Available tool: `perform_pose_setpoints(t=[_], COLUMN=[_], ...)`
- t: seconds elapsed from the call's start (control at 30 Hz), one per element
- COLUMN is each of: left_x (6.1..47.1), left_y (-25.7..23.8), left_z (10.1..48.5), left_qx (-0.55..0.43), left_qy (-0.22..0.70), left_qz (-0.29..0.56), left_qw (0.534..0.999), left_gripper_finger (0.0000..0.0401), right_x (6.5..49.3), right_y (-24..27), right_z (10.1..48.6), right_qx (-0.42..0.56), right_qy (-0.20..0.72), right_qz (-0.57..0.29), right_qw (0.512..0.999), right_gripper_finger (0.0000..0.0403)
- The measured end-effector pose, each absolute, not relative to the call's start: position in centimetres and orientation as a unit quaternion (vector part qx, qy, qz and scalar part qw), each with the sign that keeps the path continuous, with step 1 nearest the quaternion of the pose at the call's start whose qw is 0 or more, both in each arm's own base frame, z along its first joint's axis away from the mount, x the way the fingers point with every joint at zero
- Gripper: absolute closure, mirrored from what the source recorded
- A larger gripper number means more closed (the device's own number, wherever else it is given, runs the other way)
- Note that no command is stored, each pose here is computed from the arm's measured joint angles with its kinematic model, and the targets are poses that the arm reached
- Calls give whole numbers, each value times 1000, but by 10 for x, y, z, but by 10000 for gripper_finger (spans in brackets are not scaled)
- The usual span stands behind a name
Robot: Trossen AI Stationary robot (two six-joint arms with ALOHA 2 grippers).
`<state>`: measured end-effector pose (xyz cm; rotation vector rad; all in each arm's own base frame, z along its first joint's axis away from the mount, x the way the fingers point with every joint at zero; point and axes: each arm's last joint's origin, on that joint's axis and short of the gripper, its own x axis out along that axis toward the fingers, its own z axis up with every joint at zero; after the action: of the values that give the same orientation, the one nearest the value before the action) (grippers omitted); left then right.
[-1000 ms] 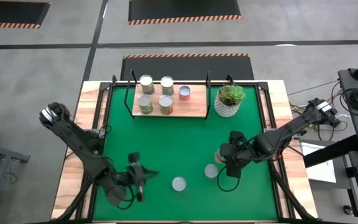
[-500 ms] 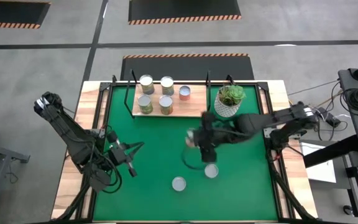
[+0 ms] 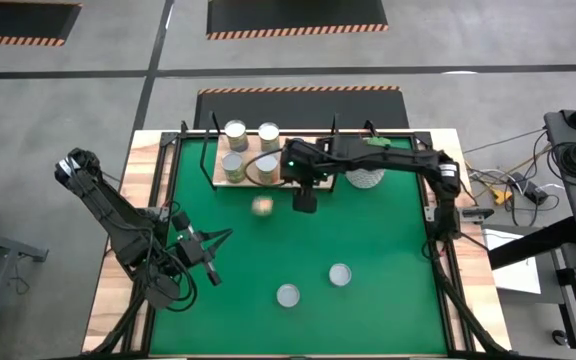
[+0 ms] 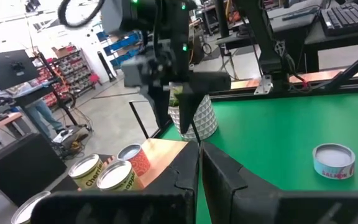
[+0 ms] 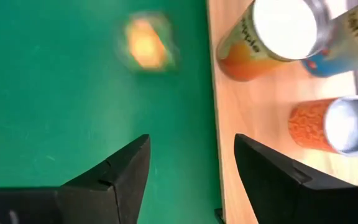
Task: Pick and place cans onto a shelf
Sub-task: Put the canned peach on the shelf
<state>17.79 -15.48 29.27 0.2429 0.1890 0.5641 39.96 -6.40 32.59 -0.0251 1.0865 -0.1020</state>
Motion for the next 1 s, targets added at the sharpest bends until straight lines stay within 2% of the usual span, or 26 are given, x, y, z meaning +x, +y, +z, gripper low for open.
perform_pose_setpoints(t=[0.33,0.5,0.6,0.7,0.8,0.93,1.0], left_x=[179,179,175,167,158,151,150], left_y=[-156,-150,-133,-112,-98,-94,-95], left_z=[291,281,267,252,233,209,201], left_qx=[119,57,-10,-122,-213,-267,-281], left_qy=[115,169,225,292,357,423,440], left_qz=[239,196,232,313,409,489,509], left_qw=[957,964,946,895,812,714,684], left_gripper_finger=[401,401,401,401,401,401,401], right_x=[403,399,400,399,398,395,393], right_y=[-49,-17,8,30,44,53,53], right_z=[297,288,282,279,275,274,275], right_qx=[-38,-54,-71,-98,-122,-152,-161], right_qy=[531,527,508,483,450,391,360], right_qz=[-18,13,38,65,85,103,104], right_qw=[846,848,858,868,880,902,913], right_gripper_finger=[198,198,198,198,197,197,197])
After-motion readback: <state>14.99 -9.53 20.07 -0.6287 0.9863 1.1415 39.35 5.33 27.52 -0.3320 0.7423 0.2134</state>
